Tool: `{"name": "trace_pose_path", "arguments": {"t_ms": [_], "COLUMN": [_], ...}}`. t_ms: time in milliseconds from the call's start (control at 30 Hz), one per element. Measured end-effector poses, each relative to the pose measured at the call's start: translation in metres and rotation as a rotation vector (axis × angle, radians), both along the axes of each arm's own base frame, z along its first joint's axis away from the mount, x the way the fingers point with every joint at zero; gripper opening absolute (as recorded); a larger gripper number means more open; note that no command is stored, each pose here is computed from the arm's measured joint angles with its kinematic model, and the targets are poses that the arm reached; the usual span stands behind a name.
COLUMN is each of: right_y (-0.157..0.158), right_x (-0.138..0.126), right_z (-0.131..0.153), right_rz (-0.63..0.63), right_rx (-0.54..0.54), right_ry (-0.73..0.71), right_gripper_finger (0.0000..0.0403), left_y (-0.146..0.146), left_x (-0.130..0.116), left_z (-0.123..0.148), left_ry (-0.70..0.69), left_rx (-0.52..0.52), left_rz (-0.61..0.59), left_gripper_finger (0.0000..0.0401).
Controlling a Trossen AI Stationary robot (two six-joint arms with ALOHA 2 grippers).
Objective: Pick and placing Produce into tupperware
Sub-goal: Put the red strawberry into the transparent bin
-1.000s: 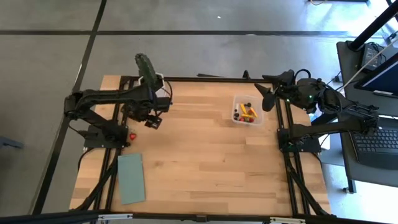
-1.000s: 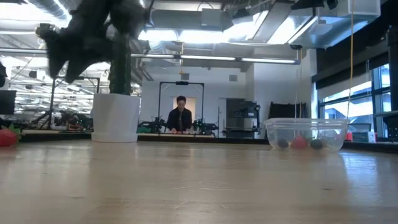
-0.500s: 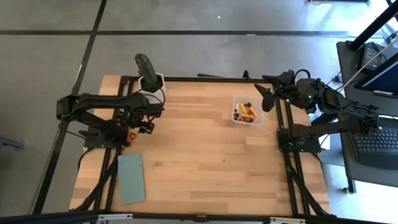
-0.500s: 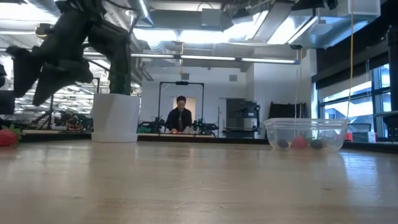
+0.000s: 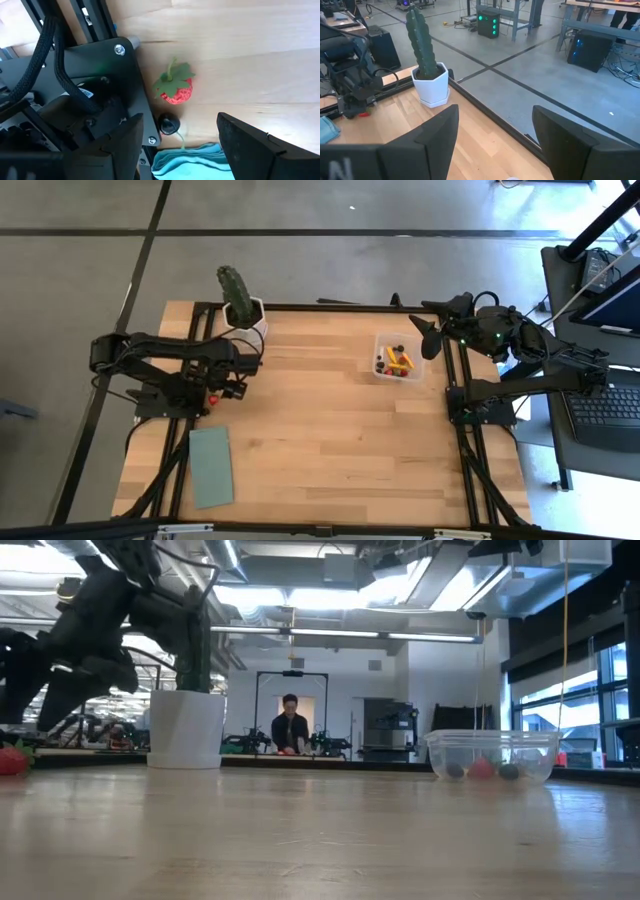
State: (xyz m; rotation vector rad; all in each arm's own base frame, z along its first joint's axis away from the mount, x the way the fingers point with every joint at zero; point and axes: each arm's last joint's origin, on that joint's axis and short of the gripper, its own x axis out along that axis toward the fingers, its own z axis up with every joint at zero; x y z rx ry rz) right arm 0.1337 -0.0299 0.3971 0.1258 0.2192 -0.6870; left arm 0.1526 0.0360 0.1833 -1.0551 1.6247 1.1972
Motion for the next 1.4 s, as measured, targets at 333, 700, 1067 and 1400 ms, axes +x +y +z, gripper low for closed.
{"name": "trace_pose_path", "arguments": {"t_ms": [333,700,1067,1400], "right_y": [0.000,0.000,0.000,0.000], "right_x": [0.000,0.000,0.001,0.003], "right_z": [0.000,0.002,0.003,0.003], "right_rz": [0.000,0.001,-0.001,-0.002], "right_rx": [0.000,-0.002,0.003,0.006], "right_ry": [-0.003,-0.019,-0.040,-0.038], "right_gripper_finger": [0.0255,0.0255,0.0255,0.0255], "left_y": [-0.006,-0.003,-0.001,-0.004], "left_x": [0.002,0.013,0.013,0.020], "left_z": [0.000,0.014,0.007,-0.024], "left_ry": [-0.002,-0.102,-0.042,0.096], "left_rx": [0.004,-0.040,-0.086,-0.253], "left_rz": [-0.030,-0.258,-0.588,-0.705], "left_gripper_finger": [0.0243,0.0243,0.0243,0.0230]}}
